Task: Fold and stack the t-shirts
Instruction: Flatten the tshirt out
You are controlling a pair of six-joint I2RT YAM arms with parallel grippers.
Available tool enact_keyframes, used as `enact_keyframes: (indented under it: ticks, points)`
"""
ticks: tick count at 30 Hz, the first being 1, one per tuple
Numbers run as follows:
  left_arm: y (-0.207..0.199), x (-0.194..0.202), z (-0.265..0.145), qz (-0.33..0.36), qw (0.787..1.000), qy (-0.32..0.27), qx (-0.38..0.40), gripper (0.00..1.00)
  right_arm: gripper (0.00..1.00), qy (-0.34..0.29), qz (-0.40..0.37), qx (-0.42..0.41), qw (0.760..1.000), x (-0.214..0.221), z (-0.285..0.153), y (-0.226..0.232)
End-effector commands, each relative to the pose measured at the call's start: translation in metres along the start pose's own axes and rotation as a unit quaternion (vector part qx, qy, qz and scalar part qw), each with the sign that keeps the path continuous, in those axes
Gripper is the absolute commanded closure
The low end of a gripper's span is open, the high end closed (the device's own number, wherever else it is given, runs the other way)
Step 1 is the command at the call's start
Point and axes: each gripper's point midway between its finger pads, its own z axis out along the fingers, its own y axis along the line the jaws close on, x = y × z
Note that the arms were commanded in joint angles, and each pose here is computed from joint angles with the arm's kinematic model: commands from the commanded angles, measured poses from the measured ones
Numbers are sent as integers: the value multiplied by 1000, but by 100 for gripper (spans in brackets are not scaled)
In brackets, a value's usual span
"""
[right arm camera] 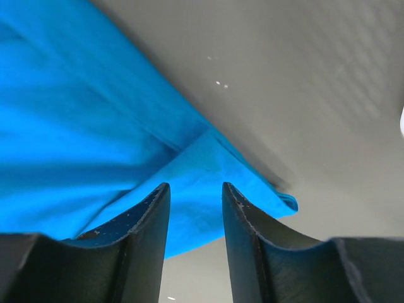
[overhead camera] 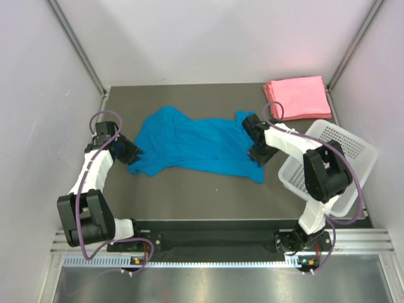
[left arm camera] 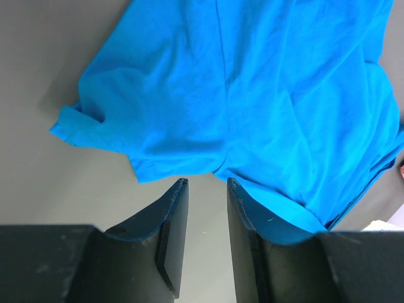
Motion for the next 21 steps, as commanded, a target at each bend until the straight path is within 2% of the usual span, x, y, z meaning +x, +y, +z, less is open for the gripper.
enact_keyframes:
  ticks: [1, 10, 14, 17, 20, 21]
  points:
    - [-13, -5, -2, 6, 999, -11, 30, 64, 60, 5, 53, 26, 998, -1, 3, -4]
    - [-9, -3, 1, 11, 999, -15, 31, 64, 59, -3, 71, 51, 996, -3, 19, -8]
    - [-2, 1, 3, 4, 1000, -21, 19, 65, 62, -8, 78, 52, 996, -2, 26, -10]
    - [-1, 6, 4, -10, 1000, -15, 14, 65, 73, -16, 77, 49, 996, -4, 32, -10]
    - [-6, 19, 7, -3, 1000, 9, 18, 66, 96, -15, 74, 48, 996, -3, 36, -12]
    - [-5, 21, 9, 1, 1000, 14, 13, 65, 100, -15, 70, 46, 996, -3, 35, -12]
